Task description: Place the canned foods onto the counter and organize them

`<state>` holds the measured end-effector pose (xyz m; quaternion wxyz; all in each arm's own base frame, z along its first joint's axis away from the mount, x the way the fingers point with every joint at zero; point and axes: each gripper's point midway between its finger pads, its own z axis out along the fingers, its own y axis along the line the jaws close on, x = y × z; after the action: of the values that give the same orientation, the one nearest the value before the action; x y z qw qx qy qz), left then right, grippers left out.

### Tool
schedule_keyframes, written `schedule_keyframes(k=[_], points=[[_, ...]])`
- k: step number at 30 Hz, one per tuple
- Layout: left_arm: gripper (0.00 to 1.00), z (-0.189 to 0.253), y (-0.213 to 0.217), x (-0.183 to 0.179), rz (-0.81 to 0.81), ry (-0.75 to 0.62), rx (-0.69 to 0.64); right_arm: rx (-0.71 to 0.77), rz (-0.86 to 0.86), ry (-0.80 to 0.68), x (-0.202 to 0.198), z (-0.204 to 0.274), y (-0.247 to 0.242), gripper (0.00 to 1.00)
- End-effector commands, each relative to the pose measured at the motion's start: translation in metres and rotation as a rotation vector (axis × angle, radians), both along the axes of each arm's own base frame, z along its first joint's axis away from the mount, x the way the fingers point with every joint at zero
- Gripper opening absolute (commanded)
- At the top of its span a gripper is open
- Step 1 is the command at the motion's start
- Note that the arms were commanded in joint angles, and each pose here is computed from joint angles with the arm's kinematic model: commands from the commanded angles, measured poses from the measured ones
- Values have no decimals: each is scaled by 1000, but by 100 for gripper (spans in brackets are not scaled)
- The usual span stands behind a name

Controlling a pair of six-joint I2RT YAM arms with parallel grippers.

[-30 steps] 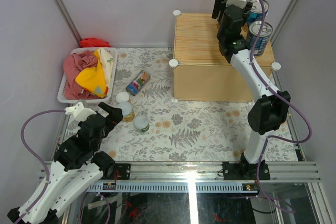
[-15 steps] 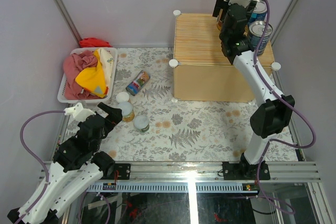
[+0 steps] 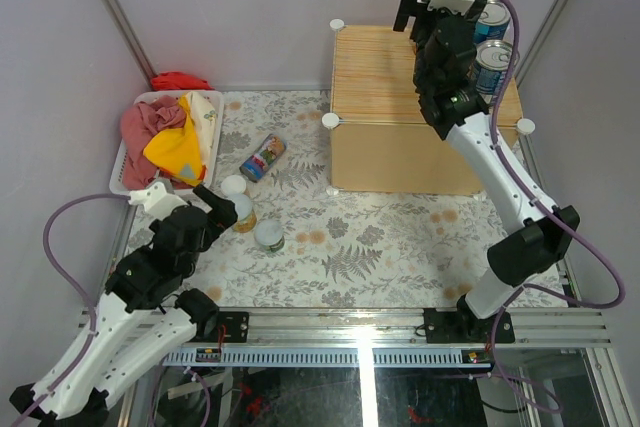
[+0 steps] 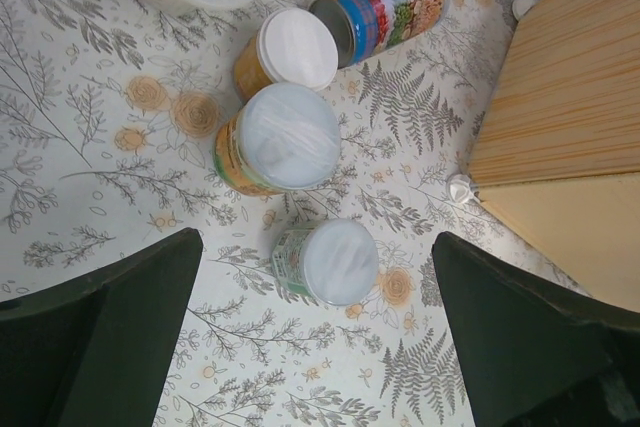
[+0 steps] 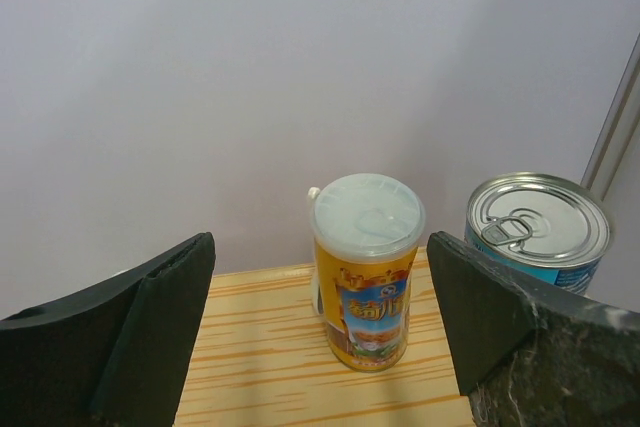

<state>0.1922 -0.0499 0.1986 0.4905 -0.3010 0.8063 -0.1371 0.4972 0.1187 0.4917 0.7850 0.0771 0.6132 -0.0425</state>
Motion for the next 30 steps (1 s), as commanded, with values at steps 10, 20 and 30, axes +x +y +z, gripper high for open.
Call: schedule_keyframes(k=[10,20,30], points=[[100,50,-31,67,-150,-1,323,75,135,-126,-87,56,43,93],[100,19,-48,144,-338,161,302,96,315,-22,-144,22,91,93],[100,-18,-56,191,-404,202,319,112,415,77,-187,-18,89,91]])
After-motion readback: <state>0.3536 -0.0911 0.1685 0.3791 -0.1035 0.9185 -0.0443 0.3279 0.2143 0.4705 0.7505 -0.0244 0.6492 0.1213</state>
